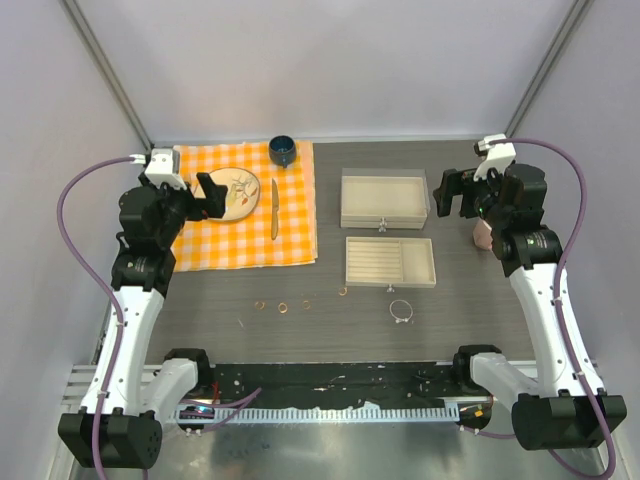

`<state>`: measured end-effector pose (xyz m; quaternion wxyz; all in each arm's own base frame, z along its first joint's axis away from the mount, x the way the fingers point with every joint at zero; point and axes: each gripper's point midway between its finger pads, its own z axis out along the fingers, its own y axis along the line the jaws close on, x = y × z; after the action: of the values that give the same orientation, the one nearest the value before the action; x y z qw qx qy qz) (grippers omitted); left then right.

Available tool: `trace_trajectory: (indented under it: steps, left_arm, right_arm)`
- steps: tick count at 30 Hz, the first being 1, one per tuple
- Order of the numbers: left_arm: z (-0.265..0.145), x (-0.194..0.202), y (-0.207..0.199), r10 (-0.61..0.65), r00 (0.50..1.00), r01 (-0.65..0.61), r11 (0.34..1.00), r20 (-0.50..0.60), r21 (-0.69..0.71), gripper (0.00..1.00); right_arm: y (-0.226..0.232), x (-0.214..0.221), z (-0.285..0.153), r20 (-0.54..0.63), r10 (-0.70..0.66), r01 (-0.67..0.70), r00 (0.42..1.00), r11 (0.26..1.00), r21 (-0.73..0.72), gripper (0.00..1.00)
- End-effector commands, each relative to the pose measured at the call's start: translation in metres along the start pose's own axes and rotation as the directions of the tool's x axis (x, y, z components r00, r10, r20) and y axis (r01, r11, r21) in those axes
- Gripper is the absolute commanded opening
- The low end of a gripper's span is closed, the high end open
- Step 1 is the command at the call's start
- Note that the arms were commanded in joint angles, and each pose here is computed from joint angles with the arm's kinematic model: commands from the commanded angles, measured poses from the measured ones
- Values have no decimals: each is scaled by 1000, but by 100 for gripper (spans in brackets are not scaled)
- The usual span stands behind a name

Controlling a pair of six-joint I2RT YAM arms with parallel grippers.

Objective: Organize the mixed jewelry

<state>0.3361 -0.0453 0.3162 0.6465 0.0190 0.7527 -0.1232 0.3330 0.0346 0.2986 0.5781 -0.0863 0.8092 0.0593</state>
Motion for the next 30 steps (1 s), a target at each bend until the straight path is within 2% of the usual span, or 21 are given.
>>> trace_trajectory:
  steps: [1,14,18,22,26,27,30]
  left_arm:
    - [-3,-15,-2,-5,999,5,1000,39,4,100]
    - [-6,-15,-3,-3,999,2,1000,35,5,100]
    - [-8,-10,-3,12,1000,-12,1000,21,7,100]
    - [-8,5,-10,45,999,-43,997,-26,67,100]
    - [-11,31,-25,82,991,-62,982,-106,179,100]
    - [-12,38,-27,90,988,-64,978,-124,200,100]
    - [-14,54,-35,117,979,-72,965,-165,253,100]
  right_arm:
    - [3,-29,-7,74,-5,6,997,1000,-15,100]
    - [9,-26,-10,62,-20,24,998,998,-53,100]
    - [15,-18,-12,22,-57,59,998,994,-95,100]
    - [18,-1,-16,-45,-126,120,991,984,-132,100]
    - [40,42,-29,-164,-291,223,943,913,-341,95]
    - [46,59,-38,-182,-362,262,914,871,-416,94]
    - [57,96,-48,-208,-464,298,861,792,-532,93]
